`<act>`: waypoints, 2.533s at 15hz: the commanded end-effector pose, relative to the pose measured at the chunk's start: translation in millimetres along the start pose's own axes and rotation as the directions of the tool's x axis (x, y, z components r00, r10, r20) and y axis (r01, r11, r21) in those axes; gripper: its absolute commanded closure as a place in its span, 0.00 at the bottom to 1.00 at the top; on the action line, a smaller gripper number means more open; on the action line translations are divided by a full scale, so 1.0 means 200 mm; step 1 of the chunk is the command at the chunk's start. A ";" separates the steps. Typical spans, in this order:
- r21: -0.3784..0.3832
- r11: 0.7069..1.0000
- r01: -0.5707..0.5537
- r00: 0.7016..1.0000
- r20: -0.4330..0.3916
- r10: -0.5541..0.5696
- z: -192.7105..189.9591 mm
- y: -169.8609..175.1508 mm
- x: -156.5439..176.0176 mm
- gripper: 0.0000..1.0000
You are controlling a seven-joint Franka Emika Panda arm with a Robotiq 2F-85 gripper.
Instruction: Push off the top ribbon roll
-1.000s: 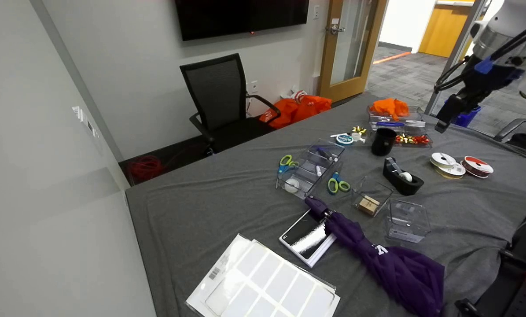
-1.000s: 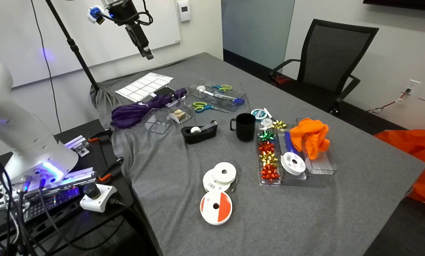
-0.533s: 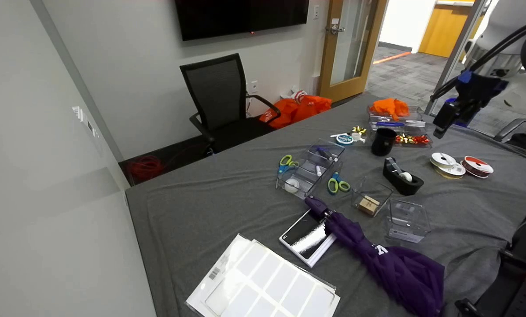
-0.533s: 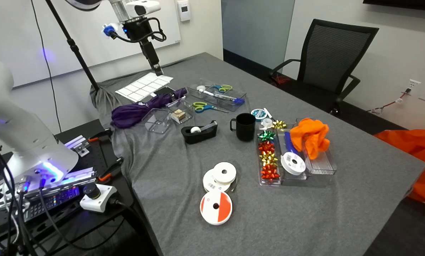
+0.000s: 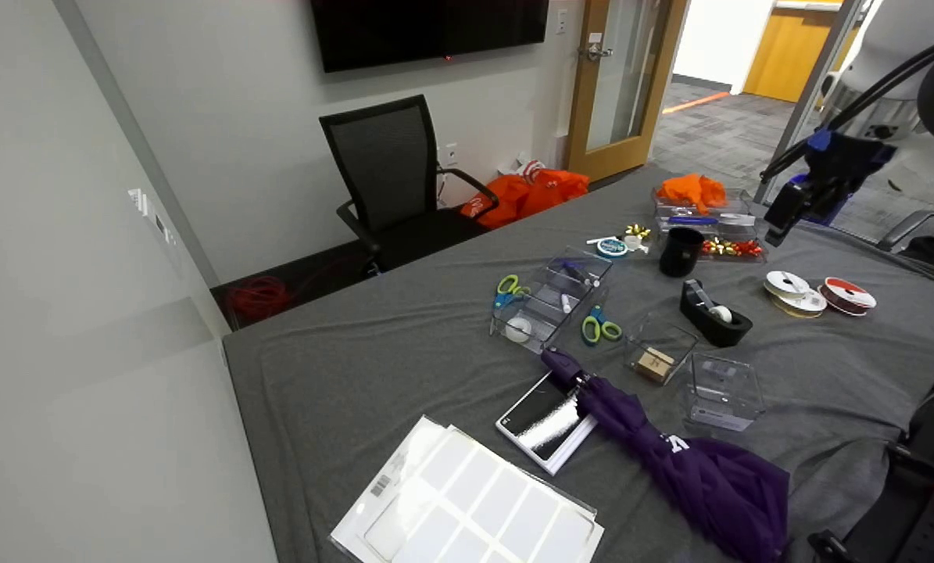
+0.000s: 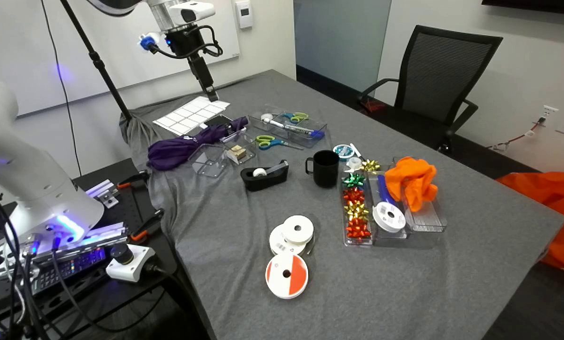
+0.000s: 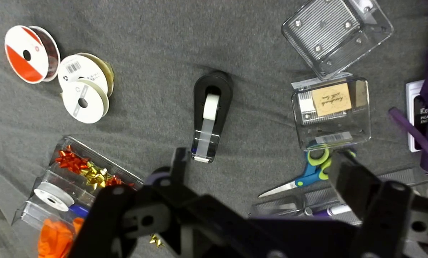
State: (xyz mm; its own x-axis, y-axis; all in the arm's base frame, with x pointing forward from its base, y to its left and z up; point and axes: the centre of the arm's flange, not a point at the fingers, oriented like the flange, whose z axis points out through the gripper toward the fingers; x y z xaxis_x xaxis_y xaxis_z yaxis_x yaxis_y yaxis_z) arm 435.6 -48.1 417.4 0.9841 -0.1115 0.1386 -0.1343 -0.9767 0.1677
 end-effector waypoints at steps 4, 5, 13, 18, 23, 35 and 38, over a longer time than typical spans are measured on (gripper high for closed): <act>0.003 0.994 -0.110 0.994 -0.010 0.110 0.33 0.10 0.22 0.00; -0.006 0.990 -0.140 0.990 0.000 0.140 0.38 0.13 0.26 0.00; -0.169 0.916 -0.365 0.925 0.044 0.376 0.75 0.41 0.55 0.00; -0.218 0.908 -0.357 0.922 0.071 0.380 0.98 0.56 0.62 0.00; -0.213 0.903 -0.373 0.917 0.062 0.394 0.97 0.56 0.56 0.00; -0.149 0.934 -0.324 0.937 0.088 0.339 1.24 0.80 0.52 0.00; -0.102 0.933 -0.345 0.931 0.091 0.354 1.42 0.90 0.49 0.00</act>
State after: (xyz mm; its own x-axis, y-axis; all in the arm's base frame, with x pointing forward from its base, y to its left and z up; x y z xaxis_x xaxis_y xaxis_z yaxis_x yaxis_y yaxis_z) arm 536.8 -259.0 217.7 0.8739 -0.4744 0.1061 -0.4852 -0.8381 0.2493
